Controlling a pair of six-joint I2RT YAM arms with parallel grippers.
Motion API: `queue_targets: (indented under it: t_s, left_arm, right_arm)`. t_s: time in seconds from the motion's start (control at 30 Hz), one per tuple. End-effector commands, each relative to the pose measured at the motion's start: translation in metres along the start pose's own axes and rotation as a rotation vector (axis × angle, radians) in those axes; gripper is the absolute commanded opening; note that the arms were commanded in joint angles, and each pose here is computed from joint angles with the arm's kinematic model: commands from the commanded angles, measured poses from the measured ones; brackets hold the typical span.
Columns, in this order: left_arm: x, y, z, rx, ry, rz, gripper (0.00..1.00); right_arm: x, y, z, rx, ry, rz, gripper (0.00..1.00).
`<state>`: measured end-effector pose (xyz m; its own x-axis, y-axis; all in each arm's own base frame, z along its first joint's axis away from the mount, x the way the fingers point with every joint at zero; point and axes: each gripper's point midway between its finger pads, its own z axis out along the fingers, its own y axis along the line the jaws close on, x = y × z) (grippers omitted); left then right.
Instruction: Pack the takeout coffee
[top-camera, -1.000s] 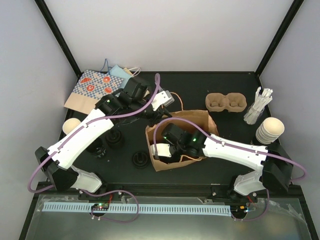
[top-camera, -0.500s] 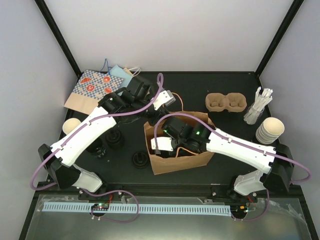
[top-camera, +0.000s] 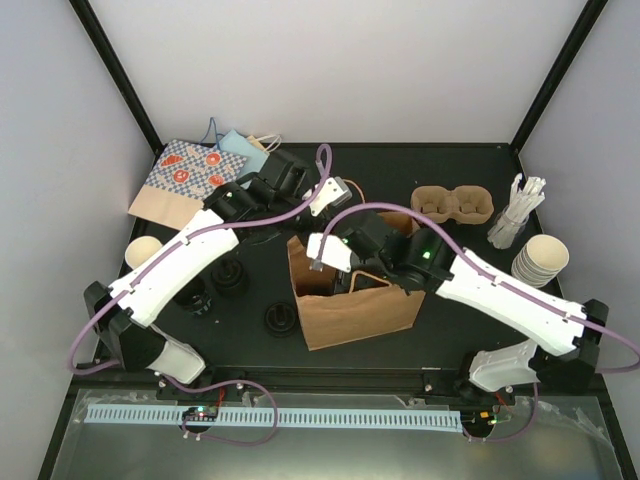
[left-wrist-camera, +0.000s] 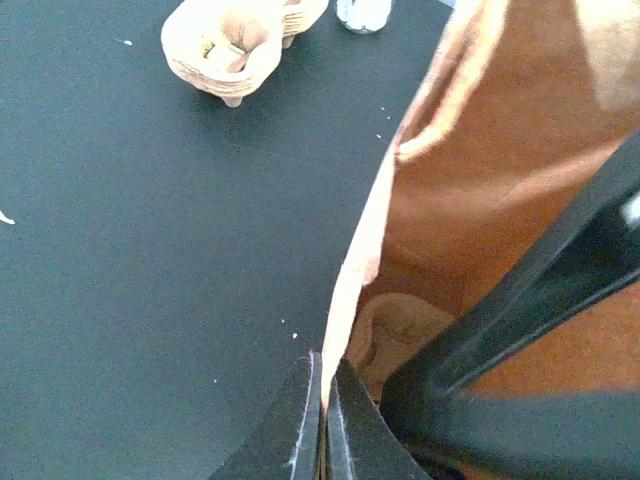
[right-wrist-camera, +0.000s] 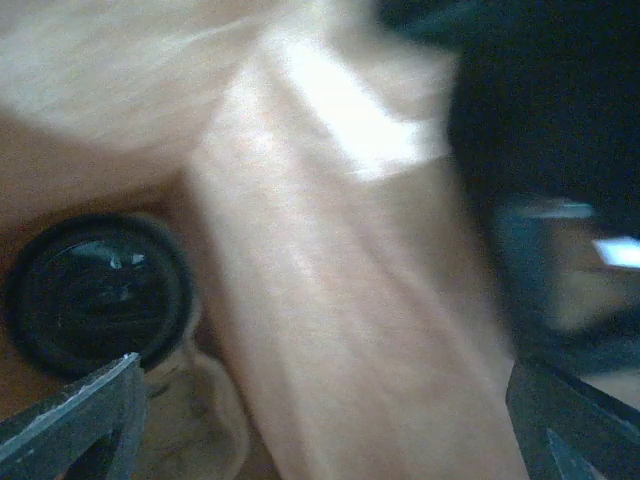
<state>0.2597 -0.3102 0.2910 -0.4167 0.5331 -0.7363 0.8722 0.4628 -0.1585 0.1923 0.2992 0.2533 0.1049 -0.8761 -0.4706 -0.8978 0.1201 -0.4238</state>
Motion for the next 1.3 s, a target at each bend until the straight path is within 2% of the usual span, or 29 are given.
queue_targets:
  t_s: [0.0,0.3,0.43,0.57,0.87,1.0,1.27]
  left_arm:
    - [-0.013,0.004,-0.005,-0.037,-0.015,-0.018,0.02]
    - [-0.022,0.022,-0.009,-0.106,-0.051,-0.090,0.01]
    - [-0.026,0.035,-0.012,-0.141,-0.074,-0.118,0.02]
    - [-0.031,0.059,-0.015,-0.205,-0.096,-0.159,0.02]
    - [-0.040,0.138,-0.022,-0.400,-0.127,-0.341,0.02]
    - [-0.046,0.172,-0.031,-0.484,-0.184,-0.416,0.02]
    - [-0.062,0.209,-0.032,-0.502,-0.285,-0.475,0.02]
  right_arm:
    - [-0.009,-0.060,-0.050,0.269,-0.056,0.187,1.00]
    - [0.018,-0.148,-0.143,0.852,-0.141,0.501,1.00]
    - [0.022,-0.164,-0.189,0.954,-0.246,0.630,1.00]
    - [0.029,-0.176,-0.220,1.037,-0.267,0.718,1.00]
    - [0.058,-0.169,-0.228,1.062,-0.234,0.825,1.00]
    - [0.078,-0.163,-0.227,1.060,-0.219,0.899,1.00]
    - [0.100,-0.133,-0.181,0.928,-0.214,0.951,1.00]
